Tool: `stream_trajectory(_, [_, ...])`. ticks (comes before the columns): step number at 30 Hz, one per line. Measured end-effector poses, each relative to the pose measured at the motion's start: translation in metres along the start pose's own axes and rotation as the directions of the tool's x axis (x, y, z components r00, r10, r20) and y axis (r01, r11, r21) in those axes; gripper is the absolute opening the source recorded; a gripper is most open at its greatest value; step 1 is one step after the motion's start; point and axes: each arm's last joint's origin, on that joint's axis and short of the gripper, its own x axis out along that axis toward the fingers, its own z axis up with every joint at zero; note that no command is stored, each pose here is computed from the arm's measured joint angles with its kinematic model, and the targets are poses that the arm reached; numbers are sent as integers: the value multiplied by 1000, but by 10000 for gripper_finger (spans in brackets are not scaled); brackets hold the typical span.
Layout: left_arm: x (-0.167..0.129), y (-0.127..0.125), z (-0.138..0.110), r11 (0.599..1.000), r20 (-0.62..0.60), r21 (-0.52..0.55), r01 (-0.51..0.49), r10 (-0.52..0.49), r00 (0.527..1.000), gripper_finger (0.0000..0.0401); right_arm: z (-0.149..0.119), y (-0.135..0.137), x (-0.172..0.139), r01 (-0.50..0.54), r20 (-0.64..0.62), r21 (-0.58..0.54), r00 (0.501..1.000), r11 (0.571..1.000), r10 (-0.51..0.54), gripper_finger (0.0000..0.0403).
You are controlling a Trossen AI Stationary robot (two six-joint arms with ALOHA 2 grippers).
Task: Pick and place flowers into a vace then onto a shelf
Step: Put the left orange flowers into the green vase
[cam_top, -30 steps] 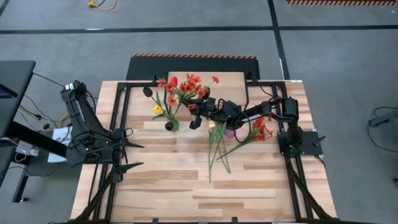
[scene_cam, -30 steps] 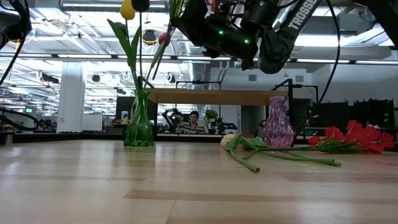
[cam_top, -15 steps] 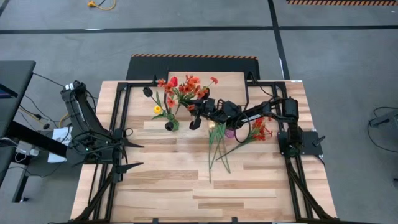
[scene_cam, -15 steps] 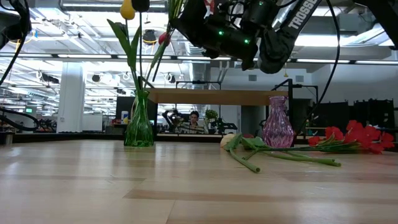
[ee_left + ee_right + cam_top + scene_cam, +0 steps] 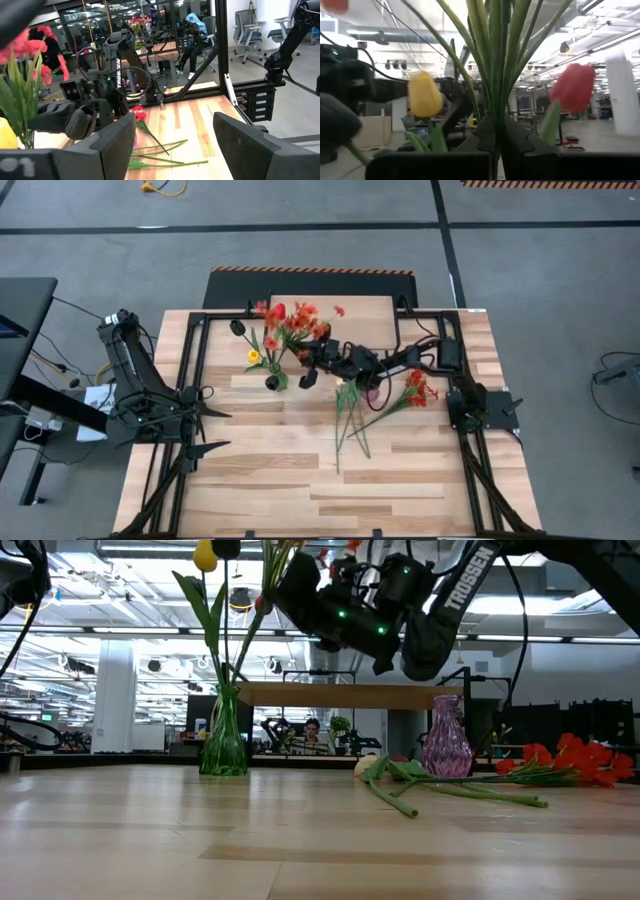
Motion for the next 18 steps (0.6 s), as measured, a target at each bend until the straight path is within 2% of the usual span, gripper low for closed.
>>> stream_trajectory(8, [0,0,0,1000,0,1,-1,1,1000,256,-4,0,0,0,-46,4,999,1000,0,2])
stream_trajectory(18, [0,0,0,1000,0,5,-1,1,1000,256,-5,0,0,-2,-55,7,998,1000,3,35])
